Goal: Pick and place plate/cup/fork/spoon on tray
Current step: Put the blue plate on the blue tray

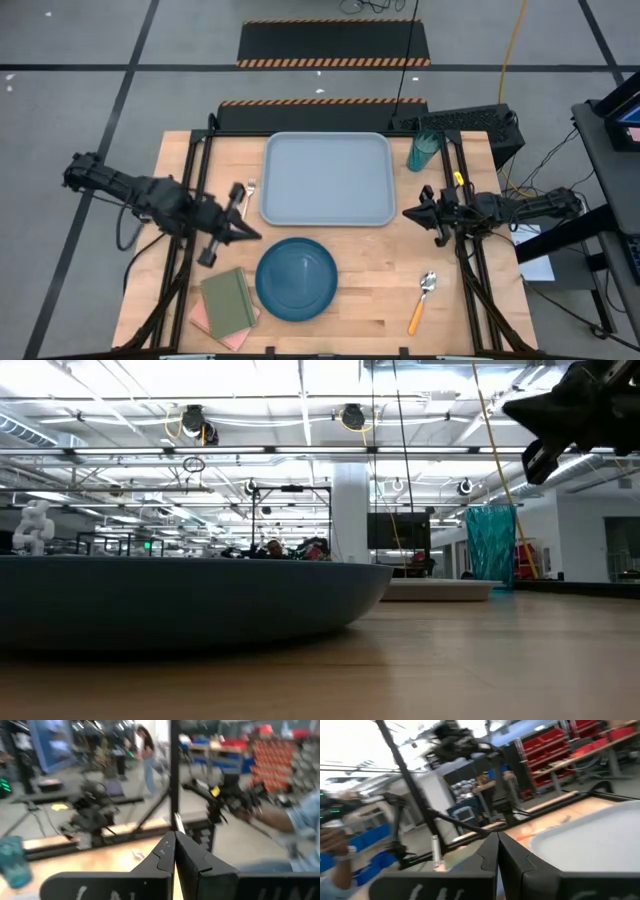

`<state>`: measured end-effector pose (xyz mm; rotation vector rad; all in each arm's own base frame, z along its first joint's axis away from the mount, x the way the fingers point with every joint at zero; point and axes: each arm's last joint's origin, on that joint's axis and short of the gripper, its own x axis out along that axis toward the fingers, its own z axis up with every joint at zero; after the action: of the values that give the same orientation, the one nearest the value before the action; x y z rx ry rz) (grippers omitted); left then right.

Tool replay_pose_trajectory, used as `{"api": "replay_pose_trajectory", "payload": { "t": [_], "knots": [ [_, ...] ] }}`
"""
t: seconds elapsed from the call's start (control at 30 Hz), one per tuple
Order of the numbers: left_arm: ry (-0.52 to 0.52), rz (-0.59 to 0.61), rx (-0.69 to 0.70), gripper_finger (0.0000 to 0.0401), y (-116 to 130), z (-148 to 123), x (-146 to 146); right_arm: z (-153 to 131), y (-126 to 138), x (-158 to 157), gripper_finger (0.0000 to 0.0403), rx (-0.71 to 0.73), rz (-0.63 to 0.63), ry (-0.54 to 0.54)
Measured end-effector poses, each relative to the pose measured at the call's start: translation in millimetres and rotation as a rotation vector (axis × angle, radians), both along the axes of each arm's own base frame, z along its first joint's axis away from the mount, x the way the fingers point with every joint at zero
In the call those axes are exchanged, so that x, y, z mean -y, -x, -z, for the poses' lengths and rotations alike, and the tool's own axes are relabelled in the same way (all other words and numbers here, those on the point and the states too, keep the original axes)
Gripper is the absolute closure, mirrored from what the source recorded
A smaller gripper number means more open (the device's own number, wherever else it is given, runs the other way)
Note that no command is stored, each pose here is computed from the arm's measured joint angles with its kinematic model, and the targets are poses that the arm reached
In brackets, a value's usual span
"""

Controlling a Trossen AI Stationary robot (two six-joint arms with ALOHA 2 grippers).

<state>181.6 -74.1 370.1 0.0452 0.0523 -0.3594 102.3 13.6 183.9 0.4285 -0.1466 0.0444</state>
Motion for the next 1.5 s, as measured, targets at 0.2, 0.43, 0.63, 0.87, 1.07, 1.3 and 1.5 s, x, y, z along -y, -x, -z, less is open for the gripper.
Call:
{"api": "replay_pose_trajectory", "payload": {
  "t": [0.2, 0.43, 0.63, 0.87, 1.07, 1.3, 1.5],
  "knots": [
    [-0.091, 0.072, -0.190, 0.0376, -20.3, 19.3, 32.1, 3.6, -4.6, 1.1, 0.0403, -0.045, 0.069, 0.010],
    [-0.183, 0.016, -0.340, 0.0324, -39.7, 52.6, 60.0, 7.1, -12.2, -0.1, 0.0403, -0.096, 0.073, 0.010],
    [-0.151, 0.017, -0.457, 0.0277, -54.8, 80.8, 82.2, 6.4, -20.8, -1.8, 0.0403, -0.139, 0.071, 0.024],
    [-0.134, 0.028, -0.593, 0.0245, -62.6, 116.2, 110.4, -4.0, -32.3, -4.2, 0.0403, -0.179, 0.069, 0.053],
    [-0.161, 0.068, -0.622, 0.0224, -65.3, 142.8, 137.2, -13.1, -41.8, -11.7, 0.0403, -0.175, 0.031, 0.061],
    [-0.179, 0.007, -0.652, 0.0190, -68.3, 171.7, 155.5, -12.9, -48.0, -21.3, 0.0403, -0.161, -0.020, 0.066],
    [-0.150, 0.018, -0.701, 0.0183, -71.4, 194.4, 167.3, -14.9, -49.6, -27.5, 0.0403, -0.132, -0.052, 0.060]
  ]
}}
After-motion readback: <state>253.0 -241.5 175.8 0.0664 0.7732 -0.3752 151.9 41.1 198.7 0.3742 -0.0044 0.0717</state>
